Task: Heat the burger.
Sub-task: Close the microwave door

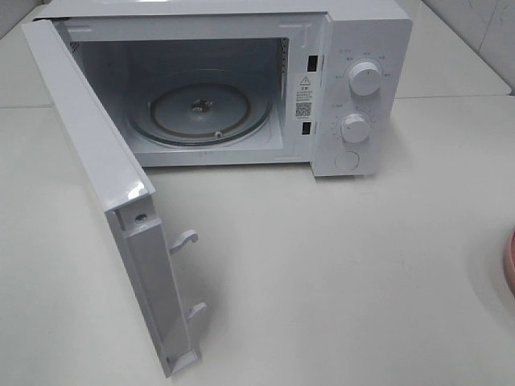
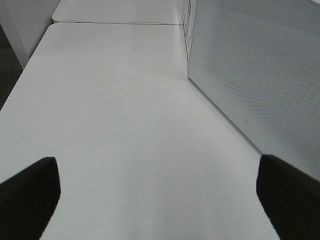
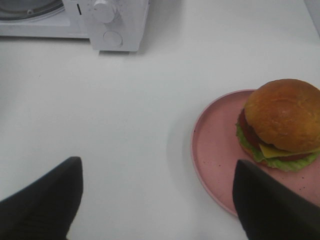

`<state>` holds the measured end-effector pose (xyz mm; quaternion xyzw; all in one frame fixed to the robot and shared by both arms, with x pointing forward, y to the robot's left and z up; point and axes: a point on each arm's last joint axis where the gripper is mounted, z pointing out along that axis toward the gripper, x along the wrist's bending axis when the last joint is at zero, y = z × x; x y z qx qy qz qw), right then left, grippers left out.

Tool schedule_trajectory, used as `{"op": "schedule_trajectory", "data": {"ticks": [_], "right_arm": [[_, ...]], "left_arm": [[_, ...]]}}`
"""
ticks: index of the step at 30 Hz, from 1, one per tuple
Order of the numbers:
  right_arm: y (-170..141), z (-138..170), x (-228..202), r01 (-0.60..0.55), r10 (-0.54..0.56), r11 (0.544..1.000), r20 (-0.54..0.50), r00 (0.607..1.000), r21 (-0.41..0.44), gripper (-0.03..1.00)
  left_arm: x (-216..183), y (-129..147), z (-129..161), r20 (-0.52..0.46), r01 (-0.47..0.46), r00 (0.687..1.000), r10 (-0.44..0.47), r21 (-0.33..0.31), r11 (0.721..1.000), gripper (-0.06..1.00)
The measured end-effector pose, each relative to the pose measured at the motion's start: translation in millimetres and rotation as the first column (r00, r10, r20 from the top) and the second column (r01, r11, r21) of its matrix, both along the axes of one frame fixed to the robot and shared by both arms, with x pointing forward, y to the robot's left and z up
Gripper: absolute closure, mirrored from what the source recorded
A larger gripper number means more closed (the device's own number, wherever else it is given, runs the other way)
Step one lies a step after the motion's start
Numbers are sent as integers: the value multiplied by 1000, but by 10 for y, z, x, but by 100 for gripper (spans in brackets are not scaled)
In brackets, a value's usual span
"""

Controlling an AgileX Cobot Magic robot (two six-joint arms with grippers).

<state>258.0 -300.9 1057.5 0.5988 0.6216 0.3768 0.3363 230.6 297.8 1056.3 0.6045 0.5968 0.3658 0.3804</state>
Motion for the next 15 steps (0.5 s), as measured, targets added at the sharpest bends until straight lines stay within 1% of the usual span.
{"op": "schedule_trajectory", "data": {"ticks": [2, 3, 4, 5, 7, 15], "right_arm": [[-14, -4, -82, 34, -35, 999, 52, 998, 8, 21], [-14, -4, -82, 34, -35, 999, 52, 998, 8, 21], [-21, -4, -143, 46, -47, 999, 90, 995, 13, 21], [-21, -4, -143, 46, -47, 999, 90, 995, 13, 21], [-26, -3, -194, 50, -52, 999, 121, 991, 18, 21], [-24, -3, -200, 49, -51, 999, 125, 991, 21, 21]], "left_arm": [[0, 0, 0, 0, 0, 1000, 0, 0, 1000, -4], [0, 0, 0, 0, 0, 1000, 0, 0, 1000, -4], [0, 0, 0, 0, 0, 1000, 0, 0, 1000, -4], [0, 0, 0, 0, 0, 1000, 0, 0, 1000, -4], [0, 0, 0, 0, 0, 1000, 0, 0, 1000, -4], [6, 0, 0, -4, 0, 1000, 0, 0, 1000, -4]]}}
